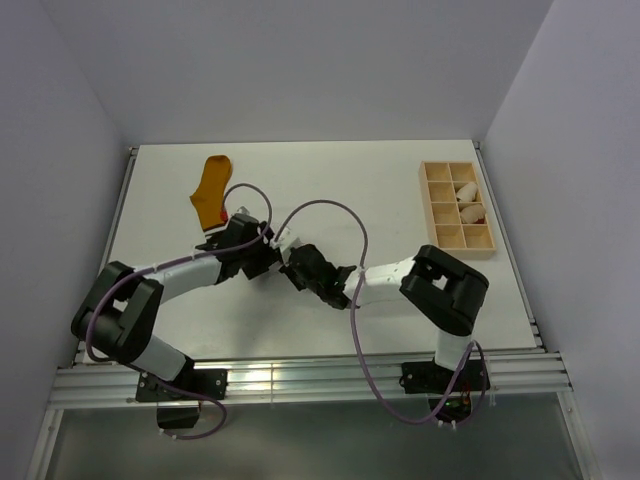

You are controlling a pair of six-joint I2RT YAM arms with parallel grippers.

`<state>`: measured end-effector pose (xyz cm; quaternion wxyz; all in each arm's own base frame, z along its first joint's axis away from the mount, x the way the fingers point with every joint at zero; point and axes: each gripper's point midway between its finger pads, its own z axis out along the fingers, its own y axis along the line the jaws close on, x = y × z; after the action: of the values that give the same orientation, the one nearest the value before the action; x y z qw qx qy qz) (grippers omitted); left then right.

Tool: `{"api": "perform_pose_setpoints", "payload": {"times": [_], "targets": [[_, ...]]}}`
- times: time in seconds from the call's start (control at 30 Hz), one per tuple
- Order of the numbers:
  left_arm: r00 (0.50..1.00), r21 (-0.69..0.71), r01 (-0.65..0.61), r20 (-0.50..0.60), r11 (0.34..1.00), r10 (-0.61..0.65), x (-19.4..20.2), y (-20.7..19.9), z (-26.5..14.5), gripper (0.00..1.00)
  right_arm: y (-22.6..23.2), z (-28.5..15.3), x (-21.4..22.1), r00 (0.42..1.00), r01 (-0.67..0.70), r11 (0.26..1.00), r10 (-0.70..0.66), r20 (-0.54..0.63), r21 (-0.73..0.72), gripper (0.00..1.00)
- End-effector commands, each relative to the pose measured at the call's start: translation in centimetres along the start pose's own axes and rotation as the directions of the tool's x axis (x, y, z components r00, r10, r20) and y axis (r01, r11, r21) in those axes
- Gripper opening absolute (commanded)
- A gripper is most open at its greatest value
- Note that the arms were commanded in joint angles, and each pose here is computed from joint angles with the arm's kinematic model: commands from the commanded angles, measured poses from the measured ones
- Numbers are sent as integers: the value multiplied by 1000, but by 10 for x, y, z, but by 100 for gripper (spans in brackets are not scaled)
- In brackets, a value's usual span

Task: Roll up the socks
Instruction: Roll the sock at the center of the board.

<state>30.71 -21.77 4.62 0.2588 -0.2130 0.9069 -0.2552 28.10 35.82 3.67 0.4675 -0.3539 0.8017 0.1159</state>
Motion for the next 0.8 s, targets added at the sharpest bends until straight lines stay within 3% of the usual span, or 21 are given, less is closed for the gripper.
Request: {"api": "perform_pose_setpoints", "payload": {"times": [0.0, 0.1, 0.13, 0.37, 0.6, 0.77], "targets": [[995, 25, 40, 95, 999, -42, -18, -4, -13, 81, 7, -6, 28, 983, -167, 977, 154, -96, -135, 0], [988, 58, 65, 137, 996, -73, -27, -4, -20, 81, 5, -6, 33, 961, -270, 940, 247, -127, -209, 0], [986, 62, 70, 146, 996, -79, -30, -2, -21, 81, 13, -9, 34, 953, -299, 912, 269, -143, -282, 0], [991, 106, 54, 113, 993, -66, -24, -4, -16, 78, 9, -7, 38, 843, -538, 719, 470, -263, -439, 0], [996, 140, 29, 79, 990, -40, -19, -10, -8, 72, -3, -5, 43, 690, -717, 520, 624, -367, -464, 0], [997, 169, 16, 68, 986, -28, -19, -18, -3, 70, -11, -6, 43, 618, -770, 419, 675, -403, -481, 0]]}}
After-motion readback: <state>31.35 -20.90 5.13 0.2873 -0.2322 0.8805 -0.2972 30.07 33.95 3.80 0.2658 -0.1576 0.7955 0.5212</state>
